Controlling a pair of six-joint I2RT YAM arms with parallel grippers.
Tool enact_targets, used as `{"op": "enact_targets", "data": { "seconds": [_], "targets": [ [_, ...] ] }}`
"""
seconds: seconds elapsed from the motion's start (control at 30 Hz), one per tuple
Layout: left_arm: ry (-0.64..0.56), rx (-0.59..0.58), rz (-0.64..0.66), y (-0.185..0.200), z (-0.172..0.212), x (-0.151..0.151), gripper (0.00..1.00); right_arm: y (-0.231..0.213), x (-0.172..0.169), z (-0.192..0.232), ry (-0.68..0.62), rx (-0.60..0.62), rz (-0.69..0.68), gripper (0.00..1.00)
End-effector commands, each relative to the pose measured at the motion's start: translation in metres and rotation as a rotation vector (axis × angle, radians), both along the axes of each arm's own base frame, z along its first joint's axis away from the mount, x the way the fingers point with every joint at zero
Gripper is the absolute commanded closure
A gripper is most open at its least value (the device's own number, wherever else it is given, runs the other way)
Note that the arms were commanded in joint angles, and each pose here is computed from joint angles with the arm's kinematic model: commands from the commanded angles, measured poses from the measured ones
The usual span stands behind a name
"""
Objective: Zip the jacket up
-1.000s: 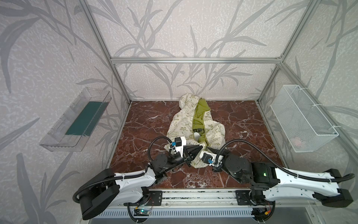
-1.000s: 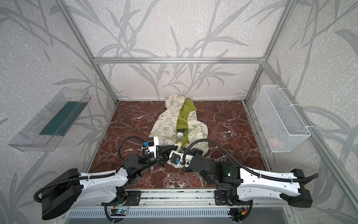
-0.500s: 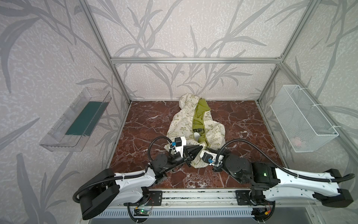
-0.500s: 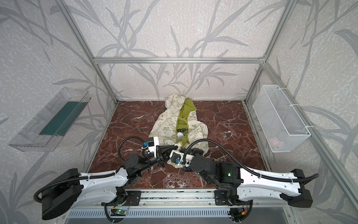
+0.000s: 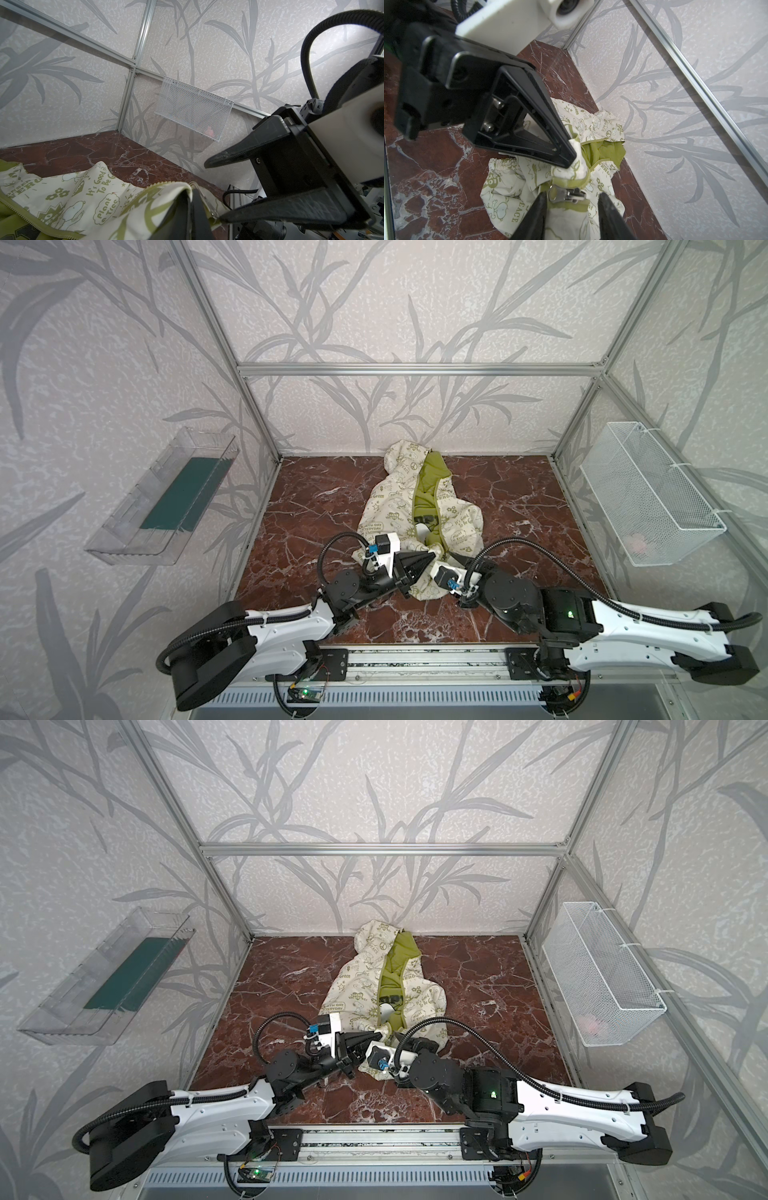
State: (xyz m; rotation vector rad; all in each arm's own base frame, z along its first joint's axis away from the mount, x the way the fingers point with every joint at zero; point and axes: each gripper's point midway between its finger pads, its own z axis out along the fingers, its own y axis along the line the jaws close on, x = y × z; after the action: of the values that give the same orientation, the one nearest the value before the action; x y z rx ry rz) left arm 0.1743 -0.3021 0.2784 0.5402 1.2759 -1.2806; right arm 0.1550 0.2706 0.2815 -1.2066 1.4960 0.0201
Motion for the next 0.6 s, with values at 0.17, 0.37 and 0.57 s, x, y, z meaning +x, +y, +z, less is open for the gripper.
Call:
{"op": "enact_targets", "data": {
  "seconds": [0.17, 0.37, 0.57],
  "targets": [
    [-0.033, -0.026, 0.007, 0.0038, 0.0085, -0.0028, 1.0, 0.0111, -0.0003, 0.01, 0.004, 0.031, 0.006, 0.49],
    [-0.034, -0.026, 0.008, 0.0043, 0.0083, -0.003, 1.0, 0.0109, 0.0012, 0.0138, -0.003, 0.041, -0.001, 0.55],
    [-0.031, -0.022, 0.009, 0.0033, 0.0071, -0.002, 1.0, 0.0095, 0.0002, 0.0151, 0.001, 0.044, 0.003, 0.62]
  ]
}}
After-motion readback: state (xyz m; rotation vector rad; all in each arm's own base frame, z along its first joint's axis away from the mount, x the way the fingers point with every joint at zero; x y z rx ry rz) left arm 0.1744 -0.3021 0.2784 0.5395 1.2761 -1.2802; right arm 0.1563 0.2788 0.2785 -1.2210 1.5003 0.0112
